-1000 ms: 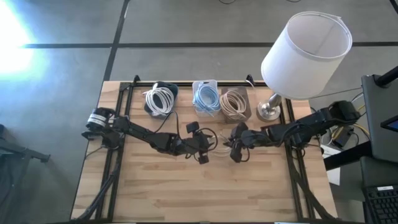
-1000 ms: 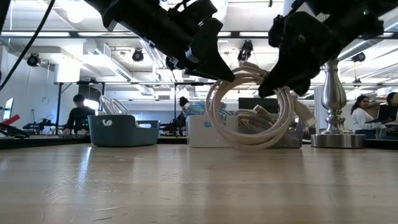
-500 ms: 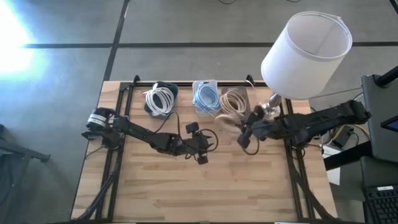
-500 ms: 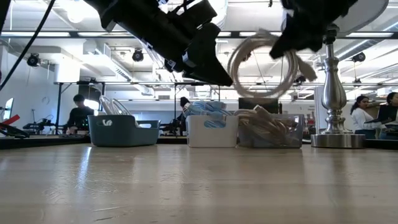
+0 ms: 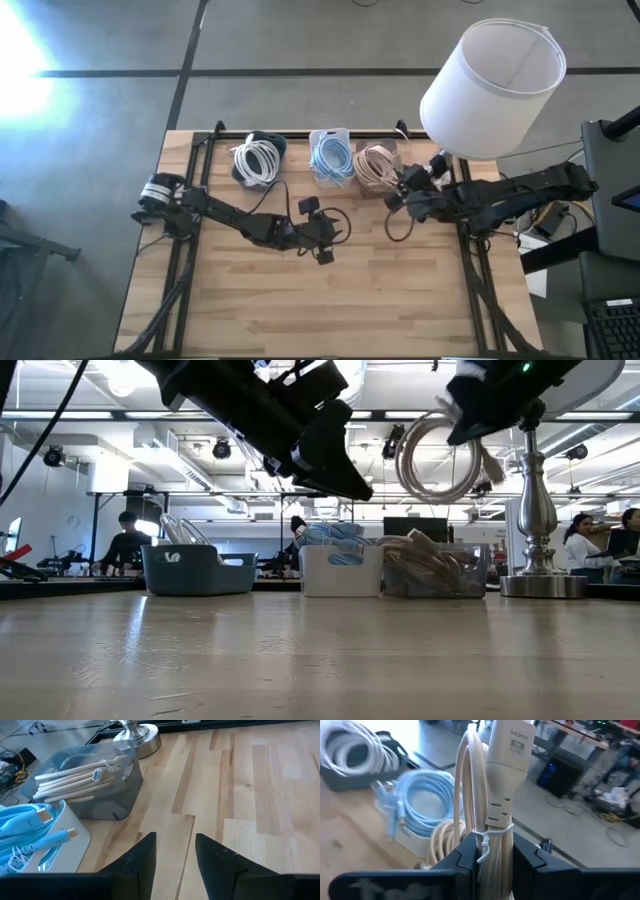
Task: Sort HDMI cables
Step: Put the brown HDMI cable into the black bin
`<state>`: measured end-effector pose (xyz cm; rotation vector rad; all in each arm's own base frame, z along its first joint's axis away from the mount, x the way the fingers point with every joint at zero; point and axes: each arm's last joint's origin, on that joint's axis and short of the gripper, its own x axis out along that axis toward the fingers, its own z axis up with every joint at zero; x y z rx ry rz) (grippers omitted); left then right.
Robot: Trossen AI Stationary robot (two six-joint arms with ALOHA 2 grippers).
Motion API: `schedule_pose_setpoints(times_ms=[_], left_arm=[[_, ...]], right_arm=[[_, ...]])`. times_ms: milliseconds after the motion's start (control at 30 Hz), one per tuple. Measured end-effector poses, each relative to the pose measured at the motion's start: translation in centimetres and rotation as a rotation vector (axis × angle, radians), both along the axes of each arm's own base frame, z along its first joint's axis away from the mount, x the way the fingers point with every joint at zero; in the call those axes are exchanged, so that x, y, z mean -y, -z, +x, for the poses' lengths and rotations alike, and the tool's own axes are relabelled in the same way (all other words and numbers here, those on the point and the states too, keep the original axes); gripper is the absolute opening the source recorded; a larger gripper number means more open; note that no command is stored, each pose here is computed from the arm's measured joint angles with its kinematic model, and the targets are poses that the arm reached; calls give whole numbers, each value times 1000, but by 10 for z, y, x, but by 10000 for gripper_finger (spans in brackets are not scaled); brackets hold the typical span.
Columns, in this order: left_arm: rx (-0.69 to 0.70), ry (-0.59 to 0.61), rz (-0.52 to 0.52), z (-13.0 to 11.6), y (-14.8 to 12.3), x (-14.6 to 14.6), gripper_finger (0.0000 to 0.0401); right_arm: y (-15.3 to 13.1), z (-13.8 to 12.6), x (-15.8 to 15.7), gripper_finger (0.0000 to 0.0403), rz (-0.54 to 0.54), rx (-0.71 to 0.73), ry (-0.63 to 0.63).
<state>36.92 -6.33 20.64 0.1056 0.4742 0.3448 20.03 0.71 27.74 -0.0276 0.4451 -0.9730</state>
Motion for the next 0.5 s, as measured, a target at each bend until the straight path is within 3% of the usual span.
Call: schedule_pose_setpoints(times_ms=[267,500], left_arm=[[1,-1,-1,0,0,0,140],[-3,-7,-10,0,1,0,140]], right_arm=[[39,27,17,68,-151,-186,190],[71,50,34,68,-109,-319,234]])
